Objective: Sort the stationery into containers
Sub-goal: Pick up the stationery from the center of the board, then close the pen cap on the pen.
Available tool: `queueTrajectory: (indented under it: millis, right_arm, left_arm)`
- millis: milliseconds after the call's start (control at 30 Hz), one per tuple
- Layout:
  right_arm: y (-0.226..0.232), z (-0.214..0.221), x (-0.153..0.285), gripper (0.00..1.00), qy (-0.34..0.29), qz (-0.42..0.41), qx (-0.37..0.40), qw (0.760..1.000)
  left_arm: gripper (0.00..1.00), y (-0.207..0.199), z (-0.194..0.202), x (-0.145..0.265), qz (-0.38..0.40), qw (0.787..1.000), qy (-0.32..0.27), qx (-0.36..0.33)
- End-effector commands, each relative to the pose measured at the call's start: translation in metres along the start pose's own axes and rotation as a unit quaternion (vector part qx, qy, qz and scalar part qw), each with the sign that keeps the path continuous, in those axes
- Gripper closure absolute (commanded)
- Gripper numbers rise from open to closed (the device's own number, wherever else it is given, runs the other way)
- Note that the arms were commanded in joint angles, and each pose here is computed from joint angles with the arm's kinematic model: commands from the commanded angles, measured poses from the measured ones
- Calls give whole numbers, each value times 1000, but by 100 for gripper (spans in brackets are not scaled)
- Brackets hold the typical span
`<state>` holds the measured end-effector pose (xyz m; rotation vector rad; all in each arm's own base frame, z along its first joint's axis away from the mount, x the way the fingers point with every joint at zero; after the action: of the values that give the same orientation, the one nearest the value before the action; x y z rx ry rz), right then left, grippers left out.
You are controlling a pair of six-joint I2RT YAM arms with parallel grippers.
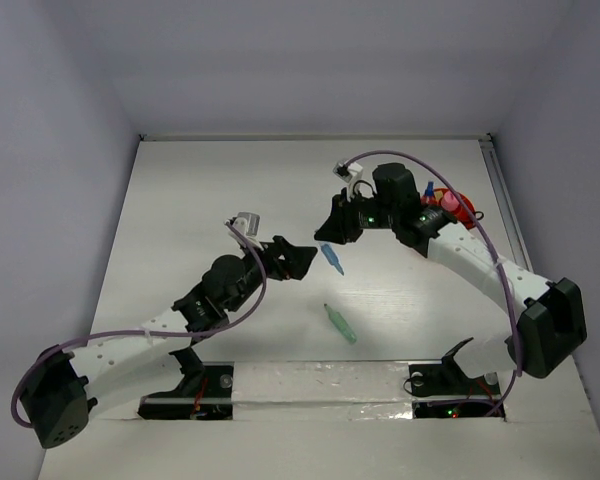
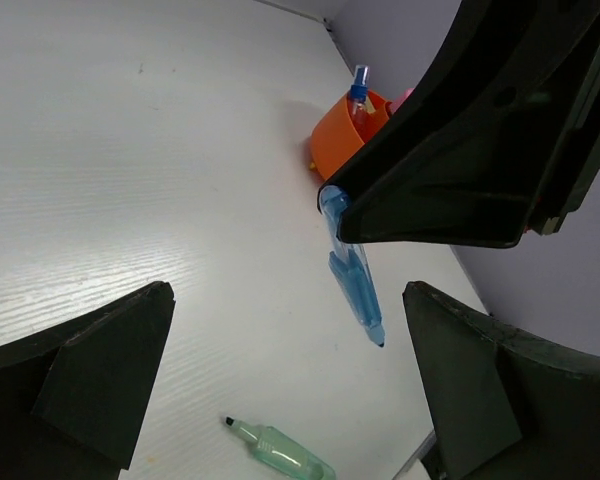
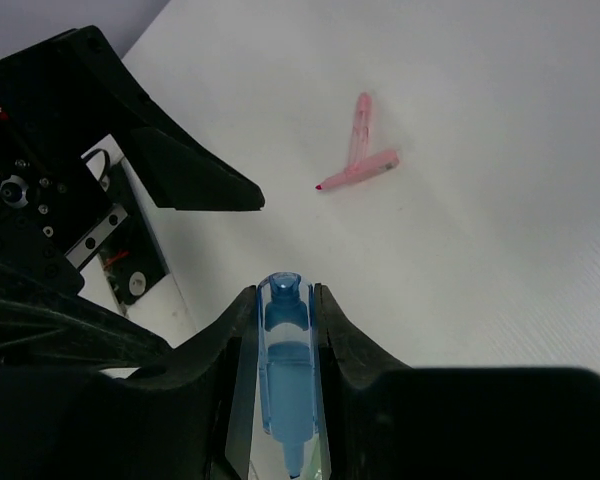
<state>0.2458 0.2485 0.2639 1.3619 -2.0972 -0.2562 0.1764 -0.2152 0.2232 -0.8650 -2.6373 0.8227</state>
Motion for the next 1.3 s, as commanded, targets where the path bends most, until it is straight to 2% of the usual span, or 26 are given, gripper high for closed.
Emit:
queueTrajectory:
  millis: [0,133,233,467,600,867,1267]
  right_arm:
    - [9,-9,2,98,-39,-22,2,999]
    - [11,-13,4,97,-49,-18,3,999]
    - [-1,-12,3,98,-53,33,3,998]
    - [-15,-26,17,98,-109,137,9,985]
    - [-16,-32,20,98,-126,187,20,974]
    - [-21,-23,6,98,-111,275,30,954]
    - [-11,-20,3,98,-113,295,49,948]
  left_arm:
    - [1,-16,-17,-2,42,997,-17,55]
    - [1,-18,-14,-4,75,994,-4,83]
    - [1,-25,-11,-5,107,991,12,80]
    - [1,-17,6,-16,85,994,48,53]
    - [1,-11,12,-21,38,998,36,27]
    - [1,-15,11,-35,2,1000,10,-18]
    - [1,-19,7,-62,-27,999,-9,-30]
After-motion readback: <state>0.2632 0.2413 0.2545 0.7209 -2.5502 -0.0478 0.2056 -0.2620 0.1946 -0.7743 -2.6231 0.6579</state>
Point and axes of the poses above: each gripper's point midway between its finger pads, its own x axis back along the fingers, its own y axis along the line the jaws close on, z = x × y, the point moved 7 cm from there along x, back along the fingers, and after that the axes turned 1 degree about -x, right-handed, at the moved point
